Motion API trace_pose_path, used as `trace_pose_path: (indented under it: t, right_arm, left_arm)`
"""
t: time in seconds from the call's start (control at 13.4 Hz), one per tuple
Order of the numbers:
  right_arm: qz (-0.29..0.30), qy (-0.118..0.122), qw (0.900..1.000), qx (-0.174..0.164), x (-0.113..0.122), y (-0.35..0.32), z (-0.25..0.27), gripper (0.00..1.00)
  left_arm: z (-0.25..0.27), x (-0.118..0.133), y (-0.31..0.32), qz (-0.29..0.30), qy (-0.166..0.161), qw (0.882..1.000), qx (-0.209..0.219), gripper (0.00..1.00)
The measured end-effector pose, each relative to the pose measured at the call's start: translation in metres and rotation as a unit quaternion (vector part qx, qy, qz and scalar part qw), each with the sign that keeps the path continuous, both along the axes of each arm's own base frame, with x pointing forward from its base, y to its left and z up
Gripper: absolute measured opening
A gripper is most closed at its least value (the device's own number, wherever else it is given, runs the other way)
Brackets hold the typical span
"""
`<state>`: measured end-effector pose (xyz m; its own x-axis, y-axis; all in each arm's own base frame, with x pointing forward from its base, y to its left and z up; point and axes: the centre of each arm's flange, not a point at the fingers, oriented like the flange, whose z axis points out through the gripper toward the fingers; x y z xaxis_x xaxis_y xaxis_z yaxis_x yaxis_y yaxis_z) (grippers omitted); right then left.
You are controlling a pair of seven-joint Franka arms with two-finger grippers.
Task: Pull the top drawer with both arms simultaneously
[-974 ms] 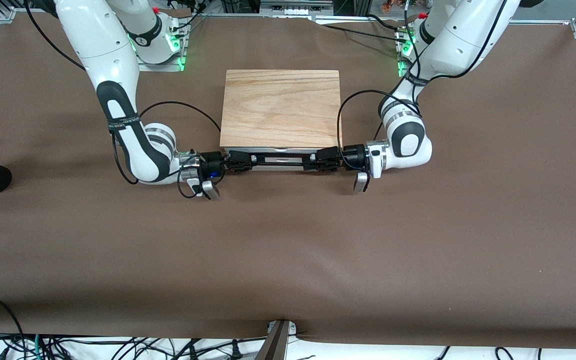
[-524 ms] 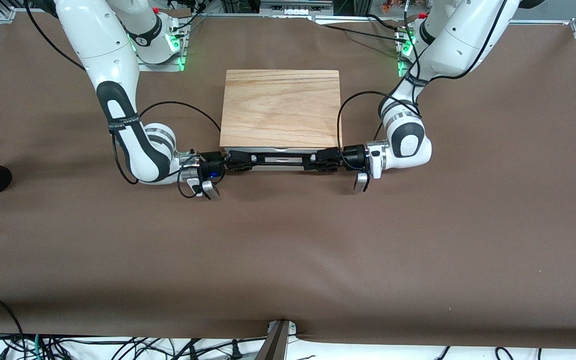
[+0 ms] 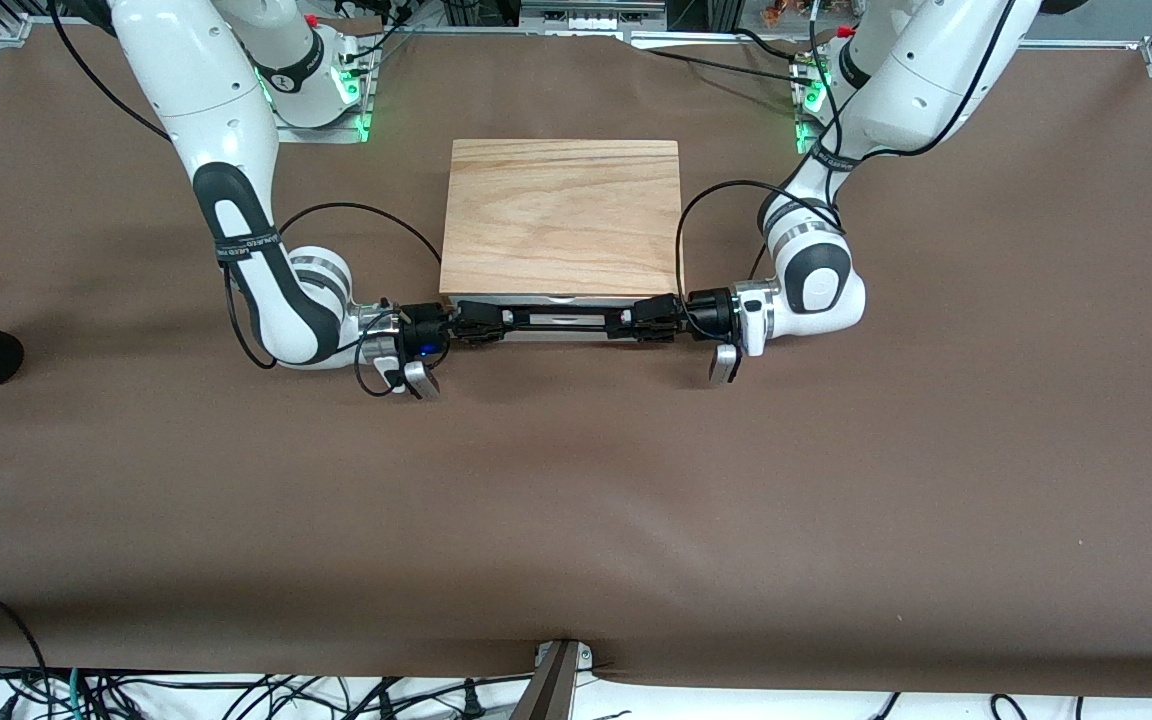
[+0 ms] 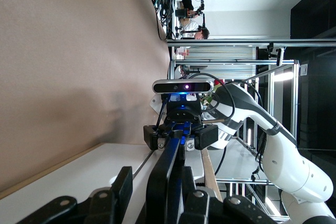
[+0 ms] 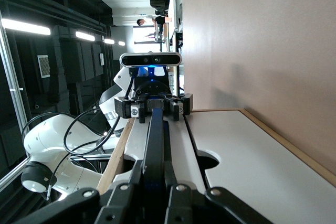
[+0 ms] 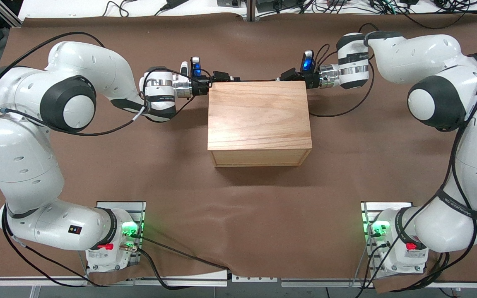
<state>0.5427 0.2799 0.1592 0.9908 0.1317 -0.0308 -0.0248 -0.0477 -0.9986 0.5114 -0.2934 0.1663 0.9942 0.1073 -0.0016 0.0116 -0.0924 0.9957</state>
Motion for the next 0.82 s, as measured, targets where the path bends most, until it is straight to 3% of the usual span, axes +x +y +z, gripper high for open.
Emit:
trace_pose_path:
  t: [0.3, 0.52, 0.82]
  right_arm:
    - [0.001, 0.0, 1.0, 0.0, 0.0, 0.0, 0.0, 0.18]
    - [0.001, 0.0, 1.0, 0.001, 0.0, 0.0, 0.0, 0.18]
    - [0.001, -0.001, 1.0, 0.002, 0.0, 0.0, 0.0, 0.18]
  left_arm:
    - [0.003, -0.001, 0.0, -0.001, -0.001, 1.0, -0.001, 0.46]
    - [0.004, -0.001, 0.001, -0.004, 0.0, 1.0, -0.015, 0.37]
    - [0.0, -0.002, 0.011, -0.002, 0.007, 0.999, -0.033, 0.41]
